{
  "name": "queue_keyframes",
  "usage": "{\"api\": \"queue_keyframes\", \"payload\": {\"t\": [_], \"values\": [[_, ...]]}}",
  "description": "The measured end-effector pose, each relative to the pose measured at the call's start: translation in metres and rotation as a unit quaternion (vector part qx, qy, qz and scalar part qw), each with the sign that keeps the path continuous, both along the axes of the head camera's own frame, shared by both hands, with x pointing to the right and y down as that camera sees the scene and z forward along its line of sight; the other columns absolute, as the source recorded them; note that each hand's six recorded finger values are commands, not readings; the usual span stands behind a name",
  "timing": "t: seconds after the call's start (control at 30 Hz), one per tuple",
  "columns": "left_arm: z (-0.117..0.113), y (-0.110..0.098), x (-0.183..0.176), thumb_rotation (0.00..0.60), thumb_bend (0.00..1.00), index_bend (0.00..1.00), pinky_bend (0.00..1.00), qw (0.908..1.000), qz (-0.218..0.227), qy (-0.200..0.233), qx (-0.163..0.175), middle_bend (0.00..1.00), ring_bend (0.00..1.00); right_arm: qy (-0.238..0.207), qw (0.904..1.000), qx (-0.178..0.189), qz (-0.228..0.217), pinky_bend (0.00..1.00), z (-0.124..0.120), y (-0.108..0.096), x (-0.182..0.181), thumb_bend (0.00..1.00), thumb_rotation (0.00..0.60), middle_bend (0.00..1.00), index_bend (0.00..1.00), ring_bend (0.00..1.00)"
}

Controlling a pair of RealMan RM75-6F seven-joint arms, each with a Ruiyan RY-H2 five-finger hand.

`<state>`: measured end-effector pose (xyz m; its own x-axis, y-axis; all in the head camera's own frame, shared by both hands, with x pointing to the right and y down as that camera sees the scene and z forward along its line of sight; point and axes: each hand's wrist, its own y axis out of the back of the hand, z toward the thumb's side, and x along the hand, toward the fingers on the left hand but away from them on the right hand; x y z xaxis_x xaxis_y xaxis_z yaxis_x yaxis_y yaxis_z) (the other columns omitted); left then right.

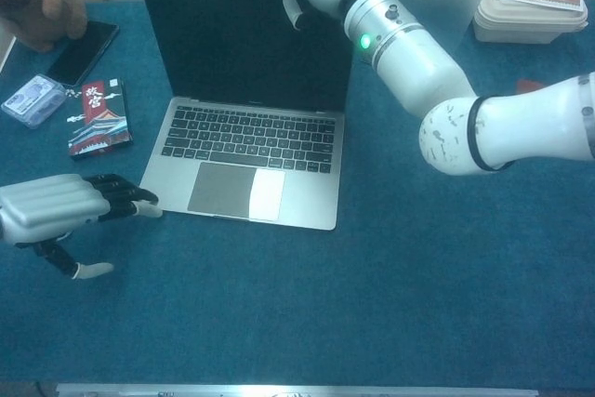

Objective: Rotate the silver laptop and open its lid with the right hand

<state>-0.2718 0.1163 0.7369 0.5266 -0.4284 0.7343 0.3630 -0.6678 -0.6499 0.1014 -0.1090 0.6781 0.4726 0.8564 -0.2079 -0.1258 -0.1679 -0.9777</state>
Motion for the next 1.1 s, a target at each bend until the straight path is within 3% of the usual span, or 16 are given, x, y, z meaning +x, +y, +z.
{"api": "queue_keyframes", "payload": {"t": [0.33,0.47,0.57,0.67,0.9,1.1], "values": [[-0.037,-0.024,-0.027,0.358,0.32,0.08,0.00,0.9955,-0.069,0.011,0.065,0.03,0.00,-0.056,0.9984,0.004,-0.005,0.03,-0.034,0.012,0.018,0.53,0.510,0.11,0.00,0.00],[-0.052,-0.034,-0.046,0.478,0.32,0.08,0.00,0.9881,-0.120,0.022,0.094,0.03,0.00,-0.056,0.9983,0.007,0.016,0.03,-0.043,0.019,0.052,0.53,0.511,0.11,0.00,0.00],[-0.063,-0.040,-0.063,0.552,0.32,0.08,0.00,0.9786,-0.163,0.032,0.121,0.03,0.00,-0.053,0.9979,0.007,0.037,0.03,-0.049,0.028,0.084,0.53,0.510,0.11,0.00,0.00],[-0.073,-0.045,-0.079,0.588,0.32,0.08,0.00,0.9663,-0.203,0.043,0.152,0.04,0.00,-0.045,0.9975,0.004,0.055,0.03,-0.052,0.041,0.117,0.53,0.511,0.11,0.00,0.00],[-0.089,-0.040,-0.112,0.593,0.32,0.08,0.00,0.9319,-0.283,0.061,0.219,0.04,0.00,-0.031,0.9944,0.006,0.100,0.03,-0.059,0.071,0.179,0.53,0.511,0.11,0.00,0.00],[-0.095,-0.029,-0.130,0.595,0.32,0.08,0.00,0.9084,-0.331,0.070,0.245,0.05,0.00,-0.030,0.9889,-0.003,0.145,0.03,-0.056,0.102,0.224,0.53,0.509,0.11,0.00,0.00]]}}
